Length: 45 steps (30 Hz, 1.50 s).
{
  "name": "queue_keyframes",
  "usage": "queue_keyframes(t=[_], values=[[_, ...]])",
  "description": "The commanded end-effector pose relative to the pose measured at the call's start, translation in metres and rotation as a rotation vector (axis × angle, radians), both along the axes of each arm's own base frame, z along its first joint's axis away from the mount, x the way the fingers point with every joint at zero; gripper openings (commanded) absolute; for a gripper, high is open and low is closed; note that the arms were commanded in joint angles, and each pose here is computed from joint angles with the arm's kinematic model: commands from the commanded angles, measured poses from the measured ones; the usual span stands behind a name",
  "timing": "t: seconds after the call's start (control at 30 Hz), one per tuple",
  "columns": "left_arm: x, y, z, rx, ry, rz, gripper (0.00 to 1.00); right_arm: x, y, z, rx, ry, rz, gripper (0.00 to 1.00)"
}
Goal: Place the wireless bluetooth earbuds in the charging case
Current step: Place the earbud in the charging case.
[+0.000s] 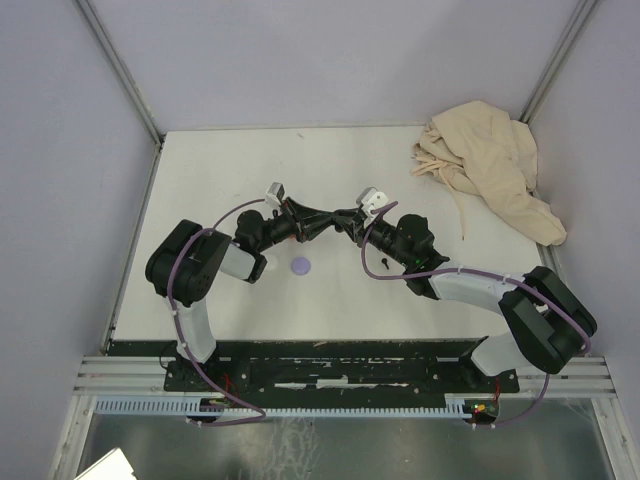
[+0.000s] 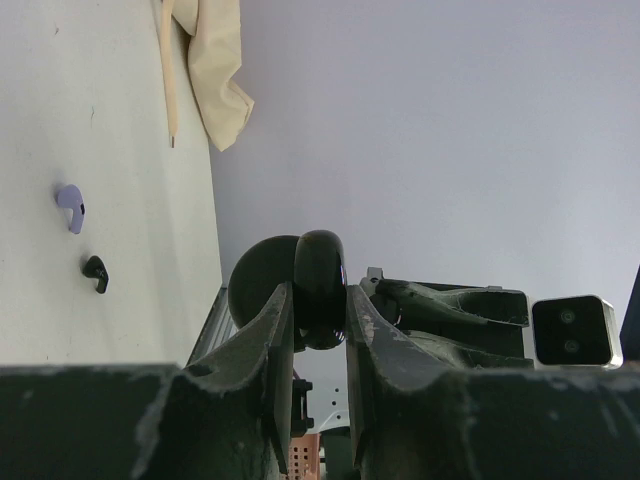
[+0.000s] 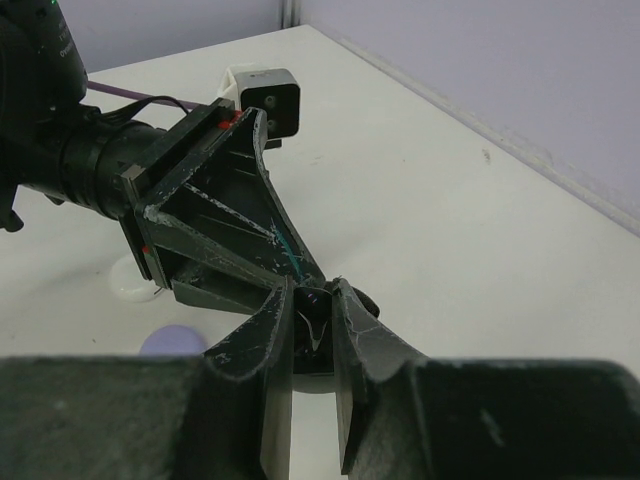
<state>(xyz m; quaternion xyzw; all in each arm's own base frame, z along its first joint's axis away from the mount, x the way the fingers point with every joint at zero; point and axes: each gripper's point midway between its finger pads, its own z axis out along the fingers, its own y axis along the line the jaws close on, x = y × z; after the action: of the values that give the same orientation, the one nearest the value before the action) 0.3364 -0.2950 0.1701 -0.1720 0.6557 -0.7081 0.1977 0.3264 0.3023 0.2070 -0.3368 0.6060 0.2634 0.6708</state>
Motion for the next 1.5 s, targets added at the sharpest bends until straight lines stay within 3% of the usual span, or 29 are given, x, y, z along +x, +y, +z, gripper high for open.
queue_keyframes(t=[0.0, 0.87, 0.9, 1.0, 1.1, 1.33, 1.47], values=[[-0.003, -0.004, 0.029, -0.019, -0.099, -0.022, 0.03, 0.003, 0.007, 0.017, 0.022, -0.046, 0.013, 0.02], [-0.003, -0.004, 0.04, -0.02, -0.123, -0.022, 0.03, 0.005, 0.004, -0.007, -0.035, -0.011, -0.005, 0.02], [-0.003, -0.004, 0.041, -0.02, -0.124, -0.021, 0.03, 0.004, 0.004, -0.006, -0.035, -0.009, 0.001, 0.05], [-0.001, -0.004, 0.039, -0.014, -0.123, -0.02, 0.03, 0.003, 0.005, -0.005, -0.027, 0.01, 0.002, 0.35], [0.001, -0.004, 0.037, -0.003, -0.123, -0.015, 0.03, 0.0, 0.004, 0.007, 0.008, 0.011, 0.003, 0.52], [0.005, -0.005, 0.024, 0.028, -0.11, -0.003, 0.03, -0.006, -0.021, 0.054, 0.099, -0.031, -0.088, 0.61], [0.008, -0.003, 0.013, 0.045, -0.099, 0.002, 0.03, 0.01, -0.067, 0.052, 0.06, 0.165, -0.376, 0.67]])
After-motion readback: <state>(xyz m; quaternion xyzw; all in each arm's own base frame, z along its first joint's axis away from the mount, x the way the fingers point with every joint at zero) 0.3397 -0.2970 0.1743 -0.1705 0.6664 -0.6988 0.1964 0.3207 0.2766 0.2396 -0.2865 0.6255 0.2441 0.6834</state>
